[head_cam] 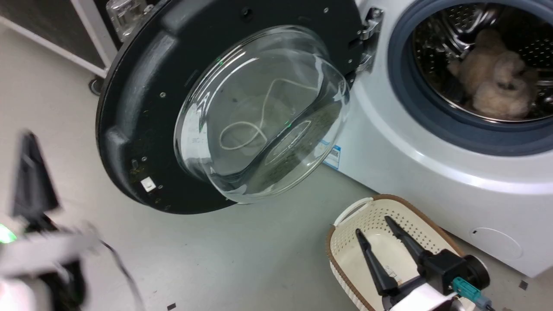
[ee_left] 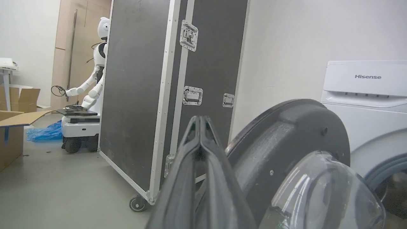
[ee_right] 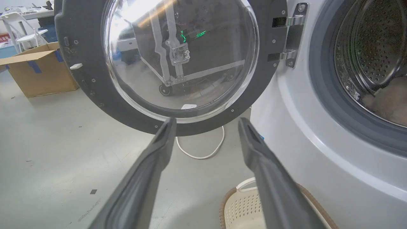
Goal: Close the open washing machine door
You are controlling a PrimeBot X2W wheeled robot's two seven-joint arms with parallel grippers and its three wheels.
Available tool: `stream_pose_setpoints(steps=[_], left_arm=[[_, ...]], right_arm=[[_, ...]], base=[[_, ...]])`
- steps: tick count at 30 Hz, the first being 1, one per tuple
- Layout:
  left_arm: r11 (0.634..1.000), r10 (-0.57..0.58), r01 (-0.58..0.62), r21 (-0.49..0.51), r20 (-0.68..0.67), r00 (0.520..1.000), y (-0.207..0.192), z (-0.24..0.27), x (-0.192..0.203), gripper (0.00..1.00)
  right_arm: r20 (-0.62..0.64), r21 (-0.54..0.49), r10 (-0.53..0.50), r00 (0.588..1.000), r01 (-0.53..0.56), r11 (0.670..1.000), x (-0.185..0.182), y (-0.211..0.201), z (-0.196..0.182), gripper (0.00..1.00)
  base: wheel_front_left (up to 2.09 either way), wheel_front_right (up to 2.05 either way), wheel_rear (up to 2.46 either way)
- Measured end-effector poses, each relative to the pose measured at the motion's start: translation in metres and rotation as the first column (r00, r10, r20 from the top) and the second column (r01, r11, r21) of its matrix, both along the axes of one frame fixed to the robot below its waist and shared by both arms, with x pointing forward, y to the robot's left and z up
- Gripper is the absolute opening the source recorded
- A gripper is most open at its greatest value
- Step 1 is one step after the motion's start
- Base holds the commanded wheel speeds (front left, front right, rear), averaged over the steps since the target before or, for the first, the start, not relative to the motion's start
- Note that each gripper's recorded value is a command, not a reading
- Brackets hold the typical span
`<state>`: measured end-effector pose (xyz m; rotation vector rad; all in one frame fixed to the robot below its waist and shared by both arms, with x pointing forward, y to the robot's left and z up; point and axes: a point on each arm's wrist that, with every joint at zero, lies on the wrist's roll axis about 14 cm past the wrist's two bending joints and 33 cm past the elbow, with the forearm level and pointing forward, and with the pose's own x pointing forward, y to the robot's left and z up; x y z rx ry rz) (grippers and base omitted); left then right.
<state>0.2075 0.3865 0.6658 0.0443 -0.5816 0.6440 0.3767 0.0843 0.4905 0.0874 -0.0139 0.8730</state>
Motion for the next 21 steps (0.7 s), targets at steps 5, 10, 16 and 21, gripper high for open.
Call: stream_pose_setpoints(steps=[5, 10, 16, 21], left_arm=[[0.995, 0.0, 0.005, -0.101, 0.048, 0.999, 0.053, 0.021, 0.008, 0.0], [0.921, -0.043, 0.056, -0.385, 0.043, 0.998, 0.096, -0.004, 0.035, 0.0], [0.727, -0.155, 0.136, -0.673, 0.032, 0.987, 0.108, -0.053, 0.073, 0.0], [0.547, -0.204, 0.205, -0.812, 0.108, 0.973, 0.106, -0.073, 0.094, 0.0]], right_arm=[[0.002, -0.003, -0.019, 1.0, 0.019, 1.0, 0.001, -0.007, -0.002, 1.0], [-0.01, -0.008, -0.068, 0.998, 0.068, 0.998, 0.008, -0.024, -0.008, 1.0], [-0.031, -0.023, -0.115, 0.993, 0.114, 0.993, 0.014, -0.042, -0.018, 1.0], [-0.035, -0.033, -0.138, 0.99, 0.136, 0.99, 0.016, -0.052, -0.022, 1.0]], base=[[0.0, 0.0, 0.0], [0.0, 0.0, 0.0], [0.0, 0.0, 0.0], [0.0, 0.0, 0.0]])
